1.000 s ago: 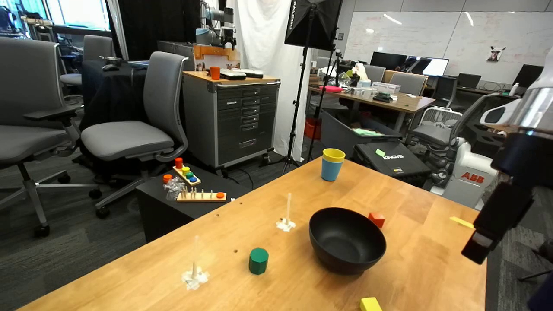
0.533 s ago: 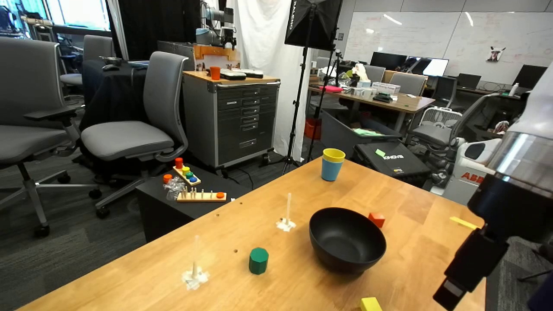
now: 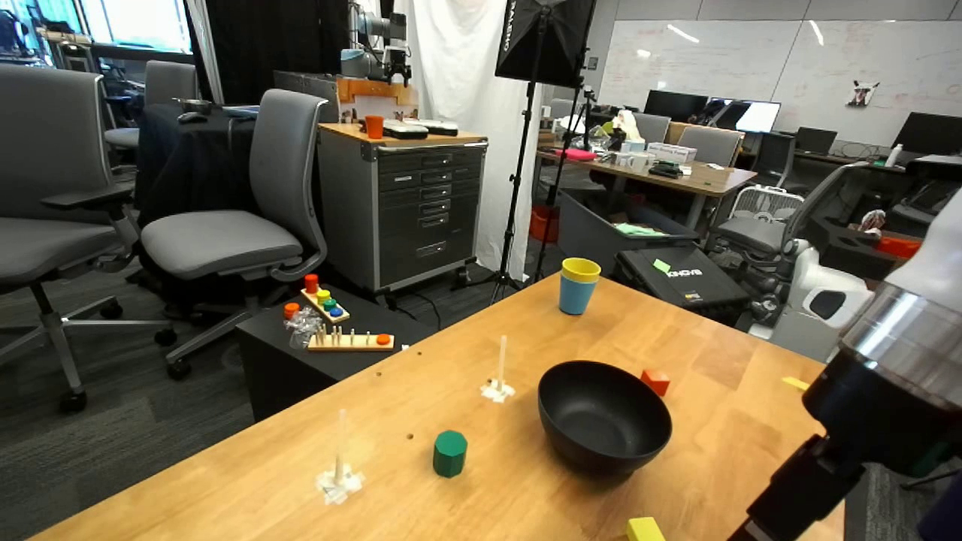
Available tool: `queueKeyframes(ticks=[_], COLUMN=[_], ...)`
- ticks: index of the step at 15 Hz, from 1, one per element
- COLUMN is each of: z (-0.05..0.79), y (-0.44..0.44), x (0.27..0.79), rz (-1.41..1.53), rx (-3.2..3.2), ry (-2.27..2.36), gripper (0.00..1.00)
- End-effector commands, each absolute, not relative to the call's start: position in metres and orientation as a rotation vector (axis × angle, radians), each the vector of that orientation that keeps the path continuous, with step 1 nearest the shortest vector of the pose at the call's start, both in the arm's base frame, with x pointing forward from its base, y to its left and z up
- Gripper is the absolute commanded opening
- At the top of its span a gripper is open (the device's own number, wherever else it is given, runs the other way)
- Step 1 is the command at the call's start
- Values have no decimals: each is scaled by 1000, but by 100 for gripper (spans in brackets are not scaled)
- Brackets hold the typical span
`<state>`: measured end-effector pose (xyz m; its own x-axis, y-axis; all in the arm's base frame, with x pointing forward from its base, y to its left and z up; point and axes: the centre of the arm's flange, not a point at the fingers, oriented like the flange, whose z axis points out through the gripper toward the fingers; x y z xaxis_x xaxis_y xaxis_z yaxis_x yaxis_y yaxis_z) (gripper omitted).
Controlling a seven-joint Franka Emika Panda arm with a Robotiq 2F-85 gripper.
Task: Put the blocks inside the black bowl
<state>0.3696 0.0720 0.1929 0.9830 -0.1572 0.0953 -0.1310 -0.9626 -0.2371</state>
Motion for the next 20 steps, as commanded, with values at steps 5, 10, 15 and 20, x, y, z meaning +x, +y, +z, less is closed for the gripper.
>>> queueKeyframes(ticks=[5,10,15,20], z=[156,132,109,106], y=[74,69,73,79], x=[388,403,405,420], rz=[-293,-284,-246,-269], rx=[-2866,-2881,-2891,-2844], ry=[382,485,523,567], gripper=[100,100,100,100])
